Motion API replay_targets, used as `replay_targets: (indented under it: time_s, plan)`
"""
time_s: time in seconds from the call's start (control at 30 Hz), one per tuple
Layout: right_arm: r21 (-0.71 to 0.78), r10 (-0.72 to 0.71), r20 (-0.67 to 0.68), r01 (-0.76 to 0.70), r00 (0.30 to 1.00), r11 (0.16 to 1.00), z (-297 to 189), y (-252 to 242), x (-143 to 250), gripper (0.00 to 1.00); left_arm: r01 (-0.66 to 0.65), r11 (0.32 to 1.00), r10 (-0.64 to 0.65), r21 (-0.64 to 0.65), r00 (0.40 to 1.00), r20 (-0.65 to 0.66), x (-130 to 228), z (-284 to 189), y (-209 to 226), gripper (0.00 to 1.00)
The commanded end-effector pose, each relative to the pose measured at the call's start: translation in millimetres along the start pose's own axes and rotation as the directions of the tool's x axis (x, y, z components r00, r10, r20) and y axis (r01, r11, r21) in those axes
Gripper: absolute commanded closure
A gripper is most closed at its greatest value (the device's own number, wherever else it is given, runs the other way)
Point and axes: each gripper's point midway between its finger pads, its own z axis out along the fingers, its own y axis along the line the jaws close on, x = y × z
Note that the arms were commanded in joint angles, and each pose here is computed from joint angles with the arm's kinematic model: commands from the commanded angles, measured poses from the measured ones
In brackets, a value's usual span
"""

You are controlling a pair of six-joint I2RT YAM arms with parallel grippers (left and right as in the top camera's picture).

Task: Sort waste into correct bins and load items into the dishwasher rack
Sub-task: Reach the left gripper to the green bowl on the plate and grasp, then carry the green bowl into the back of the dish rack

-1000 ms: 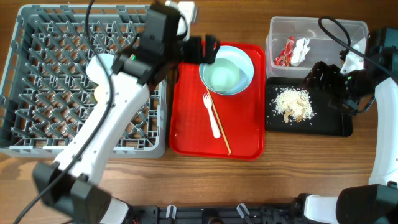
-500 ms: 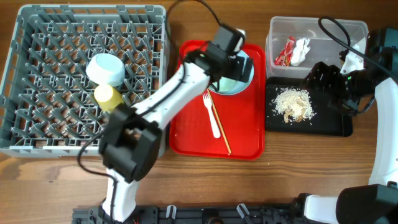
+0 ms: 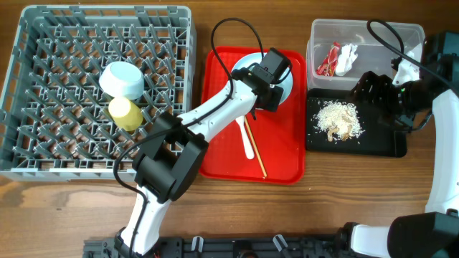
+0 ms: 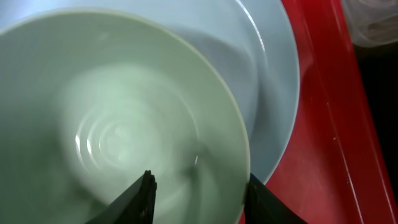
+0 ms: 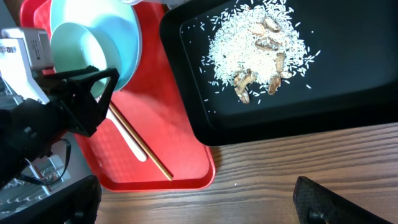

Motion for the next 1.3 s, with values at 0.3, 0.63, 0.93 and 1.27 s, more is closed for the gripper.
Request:
replay_targets:
  time_s: [0.3,0.63,0.93,1.27]
  plan:
    - [-0.002,-0.026,0.028,0.026,0.999,1.000,-8.2,2.5,-1.5,0.00,-0.017,0.999,0.015,-0.039,0.999,-0.052,16.6,15.0,2.8,0.86]
    - [0.000,-0.024,0.021,0.024,1.000,1.000,-8.2,2.1,0.5,0.00,-0.019,0.999,0.016,-0.044,0.997,-0.071,20.1,7.9,4.0,0.96]
    - [0.000,-0.023,0.019,0.023,1.000,1.000,-8.2,2.0,0.8,0.00,0.028,0.997,-0.038,0.076,0.990,0.139,-38.7,-93.5,4.1,0.96]
    - [0.000,-0.024,0.020,0.024,1.000,1.000,-8.2,2.0,0.6,0.00,0.174,0.941,-0.251,0.291,0.935,0.252,-79.8,-173.9,90.4,0.96]
